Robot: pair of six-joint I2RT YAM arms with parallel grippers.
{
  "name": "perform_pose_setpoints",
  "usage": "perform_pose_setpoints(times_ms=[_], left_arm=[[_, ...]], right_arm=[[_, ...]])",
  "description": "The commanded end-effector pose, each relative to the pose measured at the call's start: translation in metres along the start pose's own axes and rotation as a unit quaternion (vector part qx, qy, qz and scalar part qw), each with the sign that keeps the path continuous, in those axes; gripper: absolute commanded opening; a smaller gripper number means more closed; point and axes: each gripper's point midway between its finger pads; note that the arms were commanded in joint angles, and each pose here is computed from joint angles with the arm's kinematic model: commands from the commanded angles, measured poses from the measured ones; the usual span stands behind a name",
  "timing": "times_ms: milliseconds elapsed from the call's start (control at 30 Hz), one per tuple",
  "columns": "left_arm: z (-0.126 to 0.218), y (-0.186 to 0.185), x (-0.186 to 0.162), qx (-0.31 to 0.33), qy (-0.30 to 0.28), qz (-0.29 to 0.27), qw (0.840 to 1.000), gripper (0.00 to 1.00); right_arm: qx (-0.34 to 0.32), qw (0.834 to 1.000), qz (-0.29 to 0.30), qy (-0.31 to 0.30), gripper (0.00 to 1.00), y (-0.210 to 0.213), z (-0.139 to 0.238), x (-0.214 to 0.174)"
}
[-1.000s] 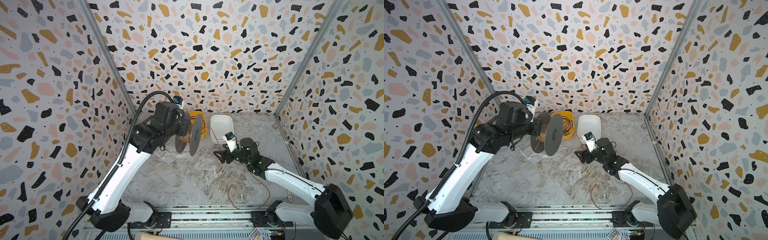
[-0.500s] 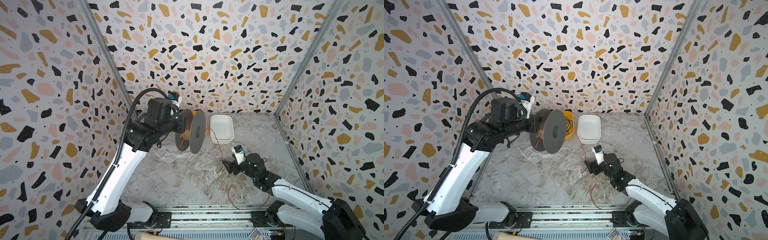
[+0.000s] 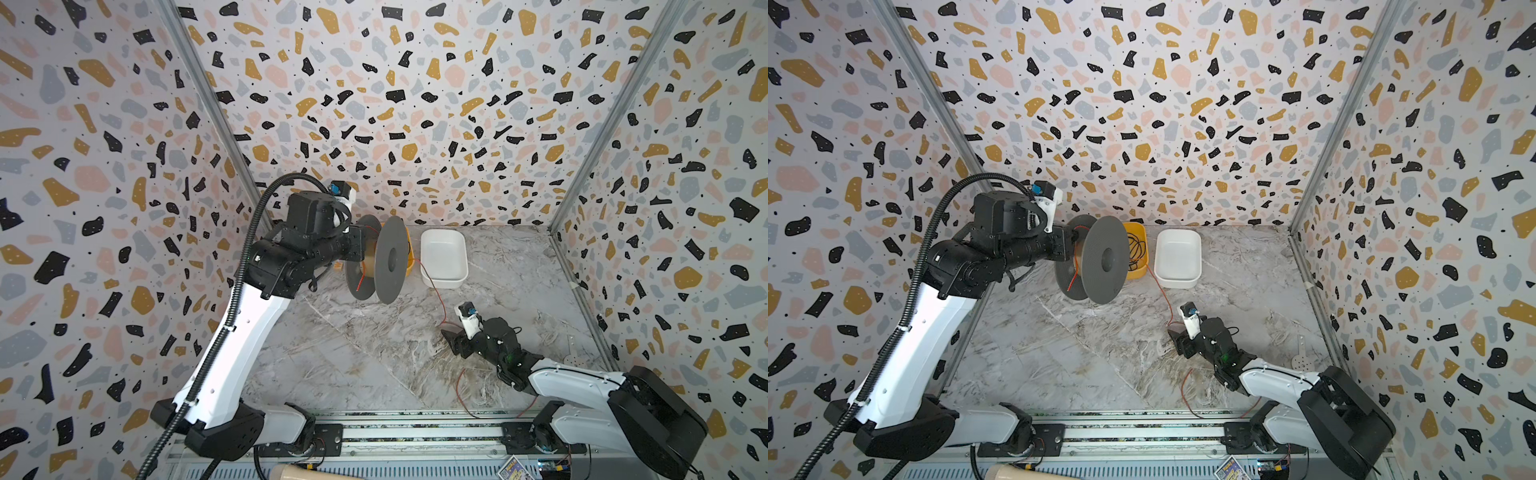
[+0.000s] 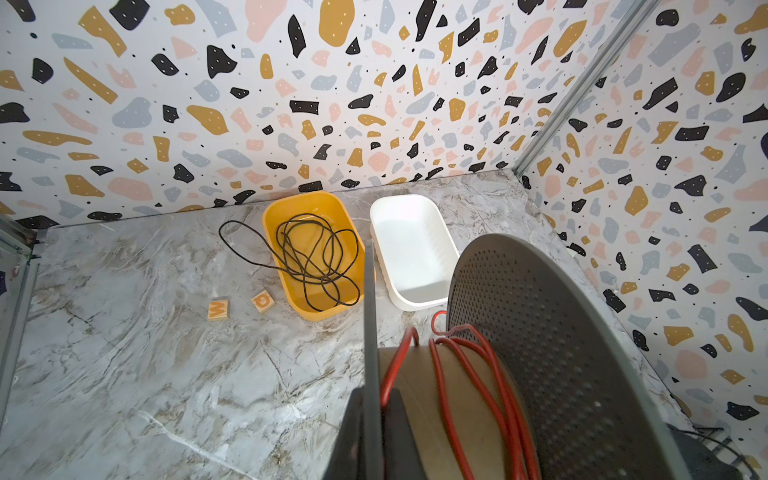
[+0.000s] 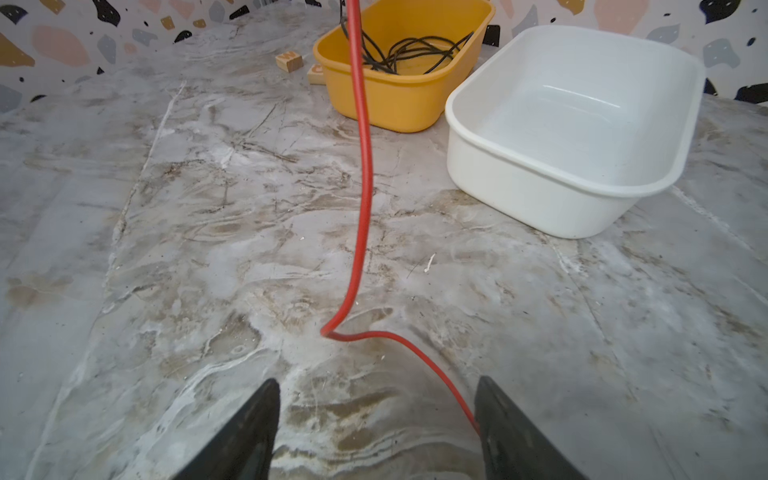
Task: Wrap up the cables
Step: 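Draw the red cable down and out past the spool with the right gripper, then bring the red cable back under the spool with the right gripper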
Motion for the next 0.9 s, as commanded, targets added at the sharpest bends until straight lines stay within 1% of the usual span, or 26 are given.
perform_pose_setpoints(times_ms=[0,100,233,333,400,467,533,633,700,767,867], left_arm=[[0.024,-0.011,0.039,-0.030,-0.071,0.009,0.997,0.00],[0.026,-0.012,0.041,-0.033,-0.073,0.011,0.997,0.00],[0.029,-0.012,0.041,-0.035,-0.073,0.013,0.997,0.00],[0.032,-0.010,0.043,-0.033,-0.075,0.013,0.997,0.00],[0.035,-0.009,0.045,-0.030,-0.078,0.013,0.996,0.00],[0.036,-0.004,0.047,-0.022,-0.082,0.015,0.996,0.00],[0.037,0.003,0.047,-0.011,-0.085,0.021,0.996,0.00],[0.035,0.011,0.050,-0.006,-0.091,0.038,0.995,0.00],[0.032,0.014,0.052,-0.010,-0.095,0.051,0.994,0.00],[0.030,0.021,0.054,0.004,-0.102,0.062,0.993,0.00],[0.027,0.037,0.056,0.045,-0.116,0.074,0.989,0.00]], right_arm=[[0.001,0.999,0.014,-0.047,0.74,0.005,-0.002,0.032],[0.007,0.998,0.007,-0.056,0.74,0.010,-0.007,0.038],[-0.012,0.997,-0.020,-0.070,0.74,0.004,-0.019,0.048],[-0.023,0.997,-0.035,-0.065,0.69,-0.002,-0.034,0.049],[-0.014,0.997,-0.036,-0.065,0.56,0.001,-0.042,0.052],[-0.008,0.997,-0.033,-0.066,0.39,0.006,-0.045,0.055],[-0.017,0.997,-0.023,-0.067,0.21,0.011,-0.045,0.058],[-0.028,0.999,0.010,-0.040,0.07,0.024,-0.051,0.054],[-0.035,0.999,0.035,-0.022,0.00,0.036,-0.054,0.050],[-0.041,0.997,0.062,-0.014,0.00,0.048,-0.055,0.048],[-0.052,0.993,0.110,-0.009,0.00,0.068,-0.054,0.048]])
Point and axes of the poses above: each gripper's point midway between its finger pads, its own z axis back along the fingers, its own y axis along the line the jaws close on, x = y × z, and after that the axes turned 1 degree about z, right-handed
